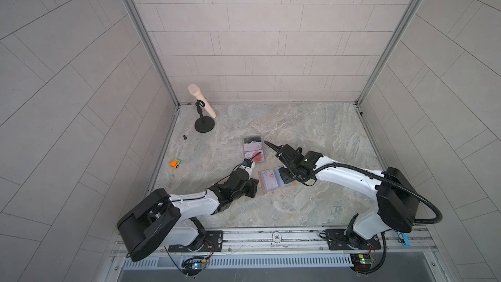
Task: Take the credit cards out of the card holder
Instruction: Flip over the card slot in the card holder, then take out the credit card from the card slot.
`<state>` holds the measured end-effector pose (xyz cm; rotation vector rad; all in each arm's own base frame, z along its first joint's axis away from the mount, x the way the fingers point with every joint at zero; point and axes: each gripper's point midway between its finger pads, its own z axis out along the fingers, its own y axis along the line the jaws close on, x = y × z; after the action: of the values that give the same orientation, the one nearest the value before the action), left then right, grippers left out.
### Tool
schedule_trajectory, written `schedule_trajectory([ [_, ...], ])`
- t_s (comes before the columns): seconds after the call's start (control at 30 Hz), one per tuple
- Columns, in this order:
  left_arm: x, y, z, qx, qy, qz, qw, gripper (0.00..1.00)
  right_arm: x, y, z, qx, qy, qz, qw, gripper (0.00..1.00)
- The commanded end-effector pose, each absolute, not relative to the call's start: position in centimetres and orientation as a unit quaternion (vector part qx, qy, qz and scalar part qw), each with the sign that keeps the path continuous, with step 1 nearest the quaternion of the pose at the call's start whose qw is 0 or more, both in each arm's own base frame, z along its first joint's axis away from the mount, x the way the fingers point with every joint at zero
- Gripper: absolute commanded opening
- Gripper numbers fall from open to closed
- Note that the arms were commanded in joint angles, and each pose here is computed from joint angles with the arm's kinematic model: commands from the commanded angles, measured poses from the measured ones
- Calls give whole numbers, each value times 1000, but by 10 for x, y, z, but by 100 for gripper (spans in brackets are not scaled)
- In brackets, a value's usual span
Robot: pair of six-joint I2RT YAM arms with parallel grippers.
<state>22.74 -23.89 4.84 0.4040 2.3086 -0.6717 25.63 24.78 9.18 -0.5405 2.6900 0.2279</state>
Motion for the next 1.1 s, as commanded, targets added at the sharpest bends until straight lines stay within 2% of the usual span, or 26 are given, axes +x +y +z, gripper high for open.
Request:
schedule_trajectory([
  [0.0, 226, -252, 59, 204, 877, -266, 343, 16, 247, 278, 95, -216, 949, 161, 162, 39],
  [0.4, 239, -262, 53, 189, 870, -278, 361, 2, 258, 298, 43, -170, 957, 209, 110, 32],
  [0.57, 241, -262, 45, 187, 873, -270, 359, 0, 267, 287, 35, -153, 962, 190, 118, 35],
  [0.9, 241, -255, 22, 187, 888, -243, 344, 0, 268, 286, 21, -145, 962, 213, 92, 43],
  [1.07, 239, -252, 9, 190, 895, -232, 331, 0, 264, 288, 14, -143, 961, 227, 74, 44],
])
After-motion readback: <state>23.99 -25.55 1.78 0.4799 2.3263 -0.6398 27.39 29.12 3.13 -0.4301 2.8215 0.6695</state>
